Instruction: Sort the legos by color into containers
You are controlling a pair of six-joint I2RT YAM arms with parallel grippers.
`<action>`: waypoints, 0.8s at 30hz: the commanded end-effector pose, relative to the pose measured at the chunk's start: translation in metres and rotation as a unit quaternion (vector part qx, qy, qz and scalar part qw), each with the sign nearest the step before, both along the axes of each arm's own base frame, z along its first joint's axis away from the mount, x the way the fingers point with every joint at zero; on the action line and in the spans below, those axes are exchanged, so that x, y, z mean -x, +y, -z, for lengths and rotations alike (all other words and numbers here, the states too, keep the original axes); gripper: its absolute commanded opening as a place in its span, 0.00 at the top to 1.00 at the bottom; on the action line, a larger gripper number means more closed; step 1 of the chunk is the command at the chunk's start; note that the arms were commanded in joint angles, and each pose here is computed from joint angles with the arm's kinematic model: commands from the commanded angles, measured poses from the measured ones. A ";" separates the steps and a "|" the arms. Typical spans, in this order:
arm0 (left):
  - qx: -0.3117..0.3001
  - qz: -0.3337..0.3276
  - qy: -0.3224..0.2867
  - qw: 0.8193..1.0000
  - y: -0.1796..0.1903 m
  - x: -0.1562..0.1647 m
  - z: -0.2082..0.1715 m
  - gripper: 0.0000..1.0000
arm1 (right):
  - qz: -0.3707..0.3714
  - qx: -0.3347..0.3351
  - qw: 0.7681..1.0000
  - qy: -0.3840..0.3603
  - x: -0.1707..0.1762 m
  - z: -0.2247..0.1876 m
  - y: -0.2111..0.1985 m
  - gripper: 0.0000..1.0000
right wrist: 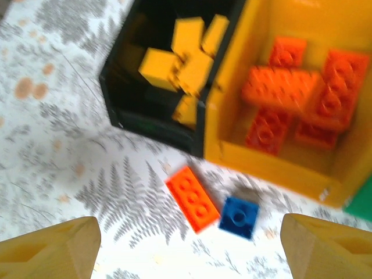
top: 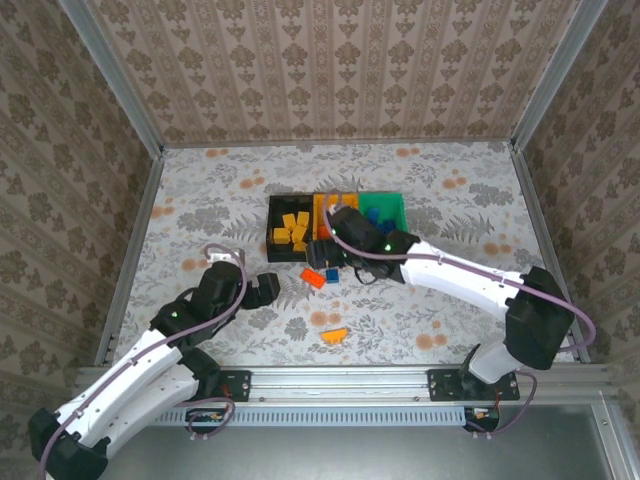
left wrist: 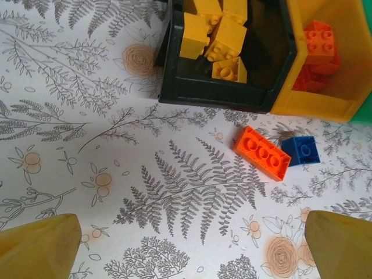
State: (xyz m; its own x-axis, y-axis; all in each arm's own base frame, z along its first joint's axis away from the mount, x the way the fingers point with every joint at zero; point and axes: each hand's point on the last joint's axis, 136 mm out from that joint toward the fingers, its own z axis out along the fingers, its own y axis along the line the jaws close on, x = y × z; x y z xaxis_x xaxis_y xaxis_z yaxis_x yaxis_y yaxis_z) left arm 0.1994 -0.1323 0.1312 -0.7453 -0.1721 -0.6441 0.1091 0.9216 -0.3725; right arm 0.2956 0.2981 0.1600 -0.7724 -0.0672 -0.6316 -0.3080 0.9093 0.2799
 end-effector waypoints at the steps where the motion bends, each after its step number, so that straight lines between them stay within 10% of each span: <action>1: 0.009 -0.007 0.001 1.000 0.000 -0.002 0.004 0.00 | 0.055 0.016 0.998 0.008 0.004 0.030 -0.022 0.18; 24: 0.012 -0.009 0.017 1.000 0.000 0.000 0.016 0.00 | 0.079 0.101 0.989 0.078 -0.015 0.132 -0.011 0.45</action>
